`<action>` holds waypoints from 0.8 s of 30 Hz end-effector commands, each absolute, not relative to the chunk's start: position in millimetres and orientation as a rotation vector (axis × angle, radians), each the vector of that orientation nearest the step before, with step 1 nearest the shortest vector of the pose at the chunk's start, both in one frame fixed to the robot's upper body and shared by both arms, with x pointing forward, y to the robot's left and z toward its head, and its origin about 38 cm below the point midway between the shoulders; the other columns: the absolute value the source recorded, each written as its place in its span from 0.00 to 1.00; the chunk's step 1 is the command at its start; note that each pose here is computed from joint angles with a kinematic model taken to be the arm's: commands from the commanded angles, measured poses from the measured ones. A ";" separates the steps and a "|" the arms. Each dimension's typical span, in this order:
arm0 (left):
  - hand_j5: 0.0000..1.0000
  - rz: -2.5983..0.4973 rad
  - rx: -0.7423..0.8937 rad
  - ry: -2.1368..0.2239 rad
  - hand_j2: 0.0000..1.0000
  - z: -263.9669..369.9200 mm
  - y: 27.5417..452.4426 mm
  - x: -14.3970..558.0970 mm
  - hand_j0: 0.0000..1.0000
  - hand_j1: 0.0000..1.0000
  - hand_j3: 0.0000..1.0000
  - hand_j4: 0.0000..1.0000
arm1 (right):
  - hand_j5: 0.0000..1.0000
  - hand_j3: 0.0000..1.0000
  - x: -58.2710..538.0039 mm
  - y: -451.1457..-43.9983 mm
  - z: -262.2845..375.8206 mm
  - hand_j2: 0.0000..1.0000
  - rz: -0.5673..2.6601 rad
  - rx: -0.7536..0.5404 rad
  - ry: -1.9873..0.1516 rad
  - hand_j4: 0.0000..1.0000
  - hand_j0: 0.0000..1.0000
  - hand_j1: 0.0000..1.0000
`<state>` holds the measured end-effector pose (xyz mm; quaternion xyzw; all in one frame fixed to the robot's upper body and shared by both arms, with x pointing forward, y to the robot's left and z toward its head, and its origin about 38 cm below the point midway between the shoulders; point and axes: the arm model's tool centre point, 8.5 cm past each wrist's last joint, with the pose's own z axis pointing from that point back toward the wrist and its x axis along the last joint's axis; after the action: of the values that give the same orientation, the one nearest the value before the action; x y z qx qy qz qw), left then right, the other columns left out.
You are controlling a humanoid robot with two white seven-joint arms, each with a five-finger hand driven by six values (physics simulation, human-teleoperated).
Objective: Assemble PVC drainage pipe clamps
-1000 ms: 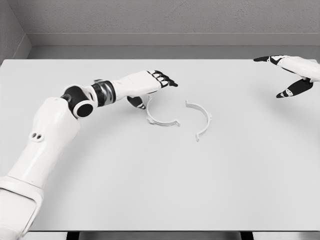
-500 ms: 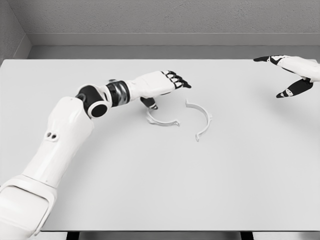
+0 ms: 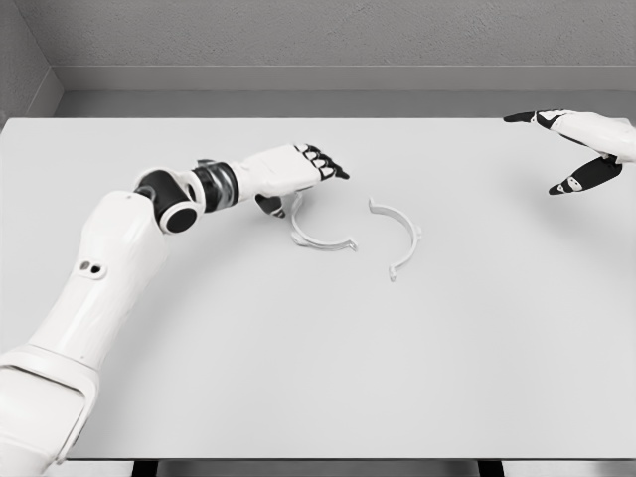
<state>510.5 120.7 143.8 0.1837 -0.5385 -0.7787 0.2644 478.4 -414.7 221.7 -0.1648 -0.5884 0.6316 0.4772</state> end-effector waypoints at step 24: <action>1.00 -2.154 0.422 -1.553 1.00 148.3 52.8 499.2 1.00 1.00 1.00 1.00 | 1.00 1.00 478.5 -414.9 222.5 1.00 1.535 -0.400 -1.443 1.00 1.00 1.00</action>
<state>501.9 61.4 147.8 0.1597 -0.5568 -0.7829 0.2269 478.5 -414.4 221.6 -0.1645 -0.5887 0.6315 0.4771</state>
